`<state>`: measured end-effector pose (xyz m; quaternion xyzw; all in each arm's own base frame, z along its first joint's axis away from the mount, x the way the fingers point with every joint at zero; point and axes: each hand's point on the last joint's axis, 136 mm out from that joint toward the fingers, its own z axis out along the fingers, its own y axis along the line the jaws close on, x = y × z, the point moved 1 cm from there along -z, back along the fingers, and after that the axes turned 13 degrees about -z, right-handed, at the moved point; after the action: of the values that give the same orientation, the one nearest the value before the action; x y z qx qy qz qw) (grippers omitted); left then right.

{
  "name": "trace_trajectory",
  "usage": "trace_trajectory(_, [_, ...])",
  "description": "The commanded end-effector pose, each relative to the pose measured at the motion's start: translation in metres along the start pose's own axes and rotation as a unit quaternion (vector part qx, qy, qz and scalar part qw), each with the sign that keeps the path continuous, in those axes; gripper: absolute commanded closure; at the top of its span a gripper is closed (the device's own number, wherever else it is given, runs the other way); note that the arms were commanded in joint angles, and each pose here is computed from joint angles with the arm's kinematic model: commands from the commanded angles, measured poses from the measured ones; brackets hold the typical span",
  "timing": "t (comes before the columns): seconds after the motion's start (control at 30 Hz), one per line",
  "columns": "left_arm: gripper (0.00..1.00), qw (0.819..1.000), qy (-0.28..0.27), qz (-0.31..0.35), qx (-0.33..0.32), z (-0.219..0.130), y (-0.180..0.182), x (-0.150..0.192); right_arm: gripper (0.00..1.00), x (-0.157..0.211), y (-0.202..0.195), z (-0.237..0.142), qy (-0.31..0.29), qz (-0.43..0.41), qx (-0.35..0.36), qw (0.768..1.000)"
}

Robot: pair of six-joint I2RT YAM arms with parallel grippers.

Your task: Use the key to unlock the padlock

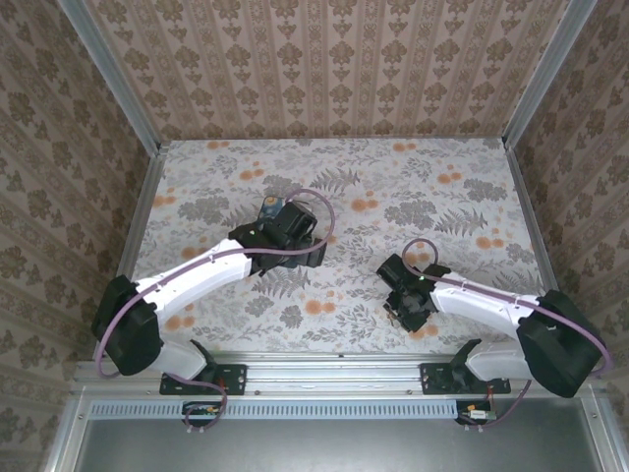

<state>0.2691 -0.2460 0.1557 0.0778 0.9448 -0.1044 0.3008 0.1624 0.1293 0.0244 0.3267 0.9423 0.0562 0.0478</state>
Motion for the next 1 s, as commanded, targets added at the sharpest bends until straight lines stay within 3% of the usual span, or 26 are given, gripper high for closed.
trace_trajectory(0.0, [0.0,1.0,-0.004,-0.012,-0.001,-0.006,0.007,0.002,0.64,-0.008,0.005,0.0,-0.024,0.019,0.001,1.0])
trace_trajectory(0.47, [0.0,1.0,-0.012,-0.011,-0.004,-0.009,0.014,-0.002,0.91,-0.017,-0.001,-0.002,-0.044,0.006,0.019,0.999])
trace_trajectory(0.7, [0.0,1.0,-0.006,-0.026,-0.006,-0.016,0.017,-0.013,0.98,-0.034,0.016,-0.032,-0.08,-0.094,0.021,0.992])
trace_trajectory(0.83, [0.0,0.997,0.011,-0.075,0.026,-0.023,0.02,-0.024,1.0,-0.046,0.063,-0.066,-0.112,-0.236,-0.027,0.965])
trace_trajectory(0.97, [0.03,0.986,0.022,-0.118,0.12,-0.034,0.007,-0.039,1.0,-0.045,0.12,-0.097,-0.146,-0.402,-0.112,0.897])
